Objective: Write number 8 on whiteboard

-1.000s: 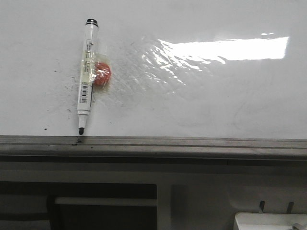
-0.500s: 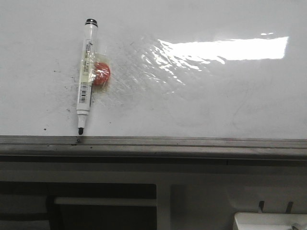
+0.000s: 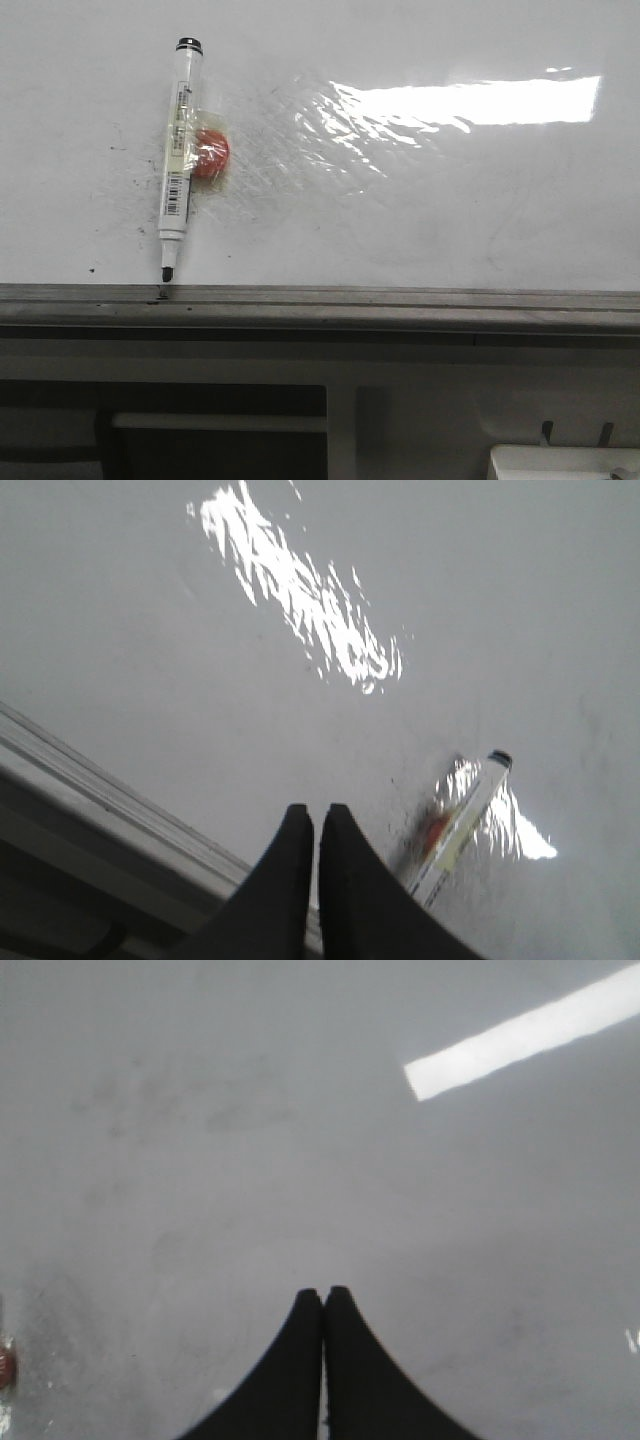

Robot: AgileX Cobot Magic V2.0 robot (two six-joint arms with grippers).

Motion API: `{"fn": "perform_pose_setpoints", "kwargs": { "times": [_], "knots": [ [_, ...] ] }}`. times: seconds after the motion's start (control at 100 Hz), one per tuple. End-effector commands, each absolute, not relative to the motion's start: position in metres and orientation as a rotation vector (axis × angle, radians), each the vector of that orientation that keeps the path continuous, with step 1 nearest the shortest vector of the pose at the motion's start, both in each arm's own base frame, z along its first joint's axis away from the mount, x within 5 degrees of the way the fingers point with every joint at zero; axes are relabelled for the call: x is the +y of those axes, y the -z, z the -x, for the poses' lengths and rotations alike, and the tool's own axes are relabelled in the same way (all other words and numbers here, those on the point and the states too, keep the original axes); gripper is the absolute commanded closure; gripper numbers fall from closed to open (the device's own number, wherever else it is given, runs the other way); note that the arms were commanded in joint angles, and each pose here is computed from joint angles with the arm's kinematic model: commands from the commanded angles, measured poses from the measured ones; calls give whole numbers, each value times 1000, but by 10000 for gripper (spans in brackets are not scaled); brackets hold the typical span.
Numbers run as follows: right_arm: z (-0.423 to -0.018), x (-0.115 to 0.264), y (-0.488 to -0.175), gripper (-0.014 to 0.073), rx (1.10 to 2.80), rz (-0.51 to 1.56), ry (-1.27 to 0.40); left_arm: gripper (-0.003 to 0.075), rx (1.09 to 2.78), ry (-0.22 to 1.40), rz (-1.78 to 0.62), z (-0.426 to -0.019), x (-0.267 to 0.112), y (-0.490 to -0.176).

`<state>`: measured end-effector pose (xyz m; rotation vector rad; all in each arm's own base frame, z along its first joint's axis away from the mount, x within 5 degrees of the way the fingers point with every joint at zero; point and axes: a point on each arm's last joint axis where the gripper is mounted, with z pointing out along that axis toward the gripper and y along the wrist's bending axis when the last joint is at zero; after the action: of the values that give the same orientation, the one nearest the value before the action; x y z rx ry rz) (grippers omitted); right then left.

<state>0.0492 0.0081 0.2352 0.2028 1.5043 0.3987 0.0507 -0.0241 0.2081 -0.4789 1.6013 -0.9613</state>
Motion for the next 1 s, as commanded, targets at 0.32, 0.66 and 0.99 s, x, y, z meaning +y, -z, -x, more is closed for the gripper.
{"fn": "perform_pose_setpoints", "kwargs": {
  "times": [0.32,0.66,0.99],
  "knots": [
    [-40,8,-317,473,1704,37,-135,537,1867,613,-292,-70,-49,-301],
    [-42,9,-319,177,1737,121,-148,315,1970,756,-575,-126,-85,-312],
    [-43,8,-319,177,1739,129,-122,332,1997,777,-416,-159,-115,-295]
  ]
}}
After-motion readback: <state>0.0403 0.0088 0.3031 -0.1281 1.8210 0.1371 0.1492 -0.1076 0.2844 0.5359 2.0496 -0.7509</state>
